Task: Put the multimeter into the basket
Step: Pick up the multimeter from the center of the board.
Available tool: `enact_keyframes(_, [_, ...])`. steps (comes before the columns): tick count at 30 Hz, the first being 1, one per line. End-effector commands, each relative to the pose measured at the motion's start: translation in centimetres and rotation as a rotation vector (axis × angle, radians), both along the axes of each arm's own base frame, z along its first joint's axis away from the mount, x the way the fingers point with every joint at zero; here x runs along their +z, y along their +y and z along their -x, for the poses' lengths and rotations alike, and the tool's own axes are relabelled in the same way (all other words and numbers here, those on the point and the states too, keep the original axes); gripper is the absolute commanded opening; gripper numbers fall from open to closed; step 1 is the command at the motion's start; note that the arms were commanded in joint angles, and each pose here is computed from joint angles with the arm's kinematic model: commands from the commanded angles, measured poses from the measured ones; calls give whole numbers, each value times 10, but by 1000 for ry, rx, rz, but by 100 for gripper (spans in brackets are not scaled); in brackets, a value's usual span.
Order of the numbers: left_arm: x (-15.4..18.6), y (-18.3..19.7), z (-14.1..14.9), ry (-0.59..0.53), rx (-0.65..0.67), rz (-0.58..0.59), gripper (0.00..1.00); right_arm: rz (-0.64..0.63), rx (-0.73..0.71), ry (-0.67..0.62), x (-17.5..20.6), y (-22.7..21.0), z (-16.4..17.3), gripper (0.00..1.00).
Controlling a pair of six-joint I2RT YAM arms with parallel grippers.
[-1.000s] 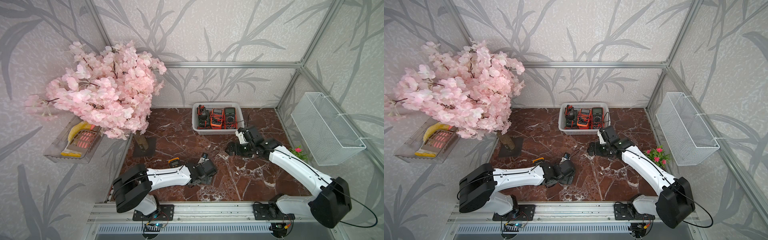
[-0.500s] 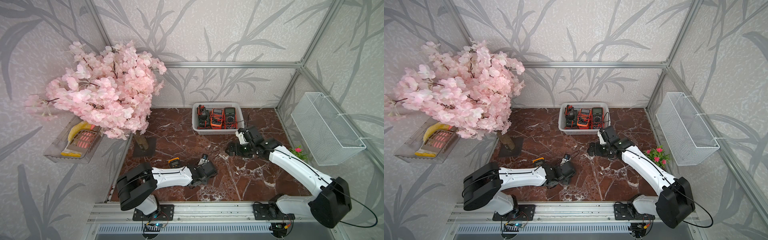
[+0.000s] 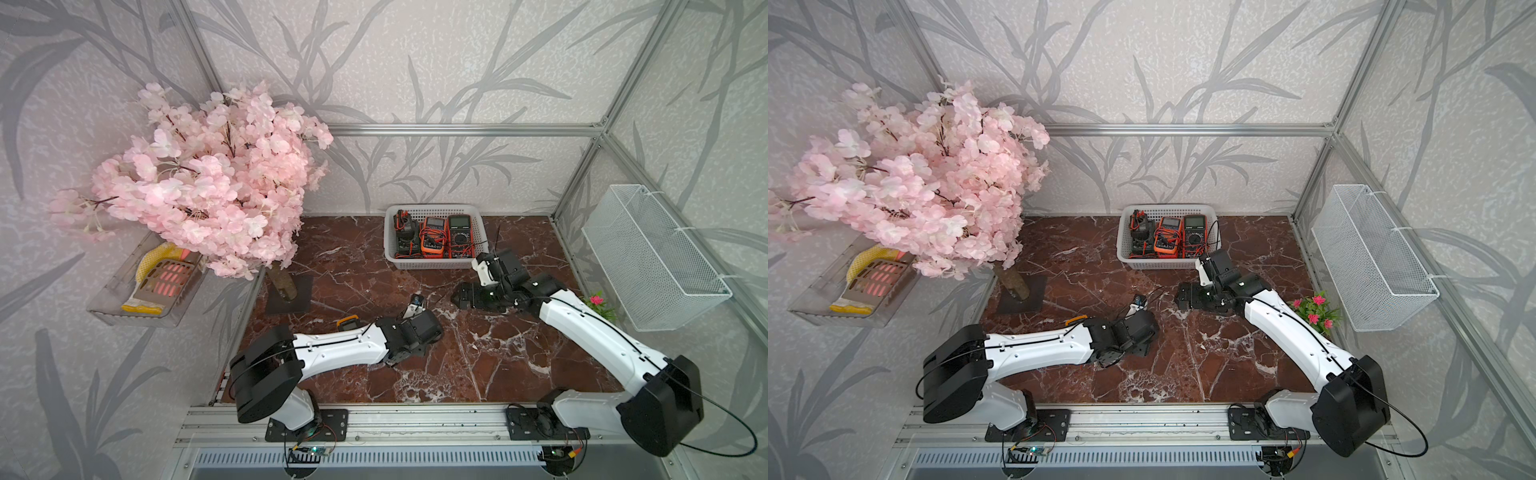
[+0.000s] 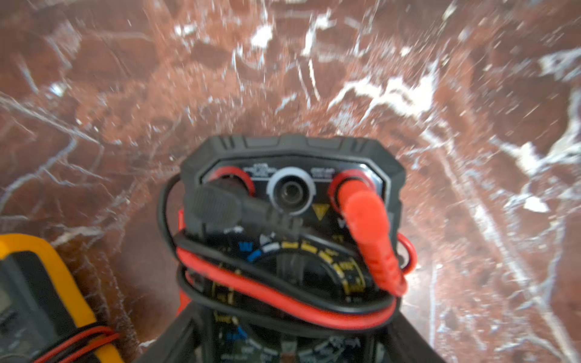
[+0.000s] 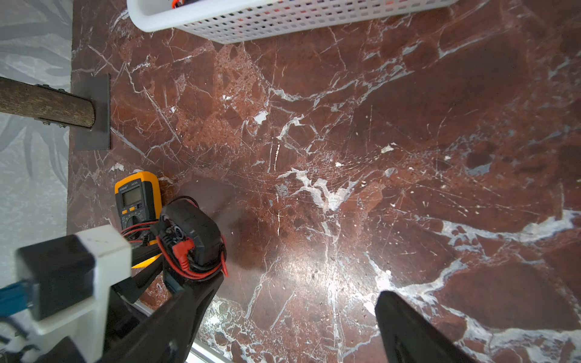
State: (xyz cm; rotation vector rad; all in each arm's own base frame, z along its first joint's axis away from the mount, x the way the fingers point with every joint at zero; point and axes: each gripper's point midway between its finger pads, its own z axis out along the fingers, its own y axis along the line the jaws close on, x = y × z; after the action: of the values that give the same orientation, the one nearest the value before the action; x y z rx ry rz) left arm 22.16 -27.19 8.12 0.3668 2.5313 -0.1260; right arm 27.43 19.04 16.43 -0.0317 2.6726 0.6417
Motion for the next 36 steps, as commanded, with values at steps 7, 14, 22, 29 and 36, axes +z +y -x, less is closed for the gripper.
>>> enact_keyframes(7, [69, -4, -30, -152, 31, 42, 49, -36, -24, -57, 28, -6, -7, 95])
enact_keyframes(14, [114, -6, -62, -234, 76, 137, 49, -61, -54, -67, 34, -12, -11, 95])
enact_keyframes(22, [167, -12, -107, -304, 77, 217, 49, -96, -72, -78, 42, -12, -19, 95])
enact_keyframes(29, [202, -22, -150, -361, 67, 247, 49, -123, -86, -81, 47, -10, -30, 95])
enact_keyframes(36, [218, -38, -193, -404, 65, 268, 49, -159, -124, -76, 47, -7, -45, 95])
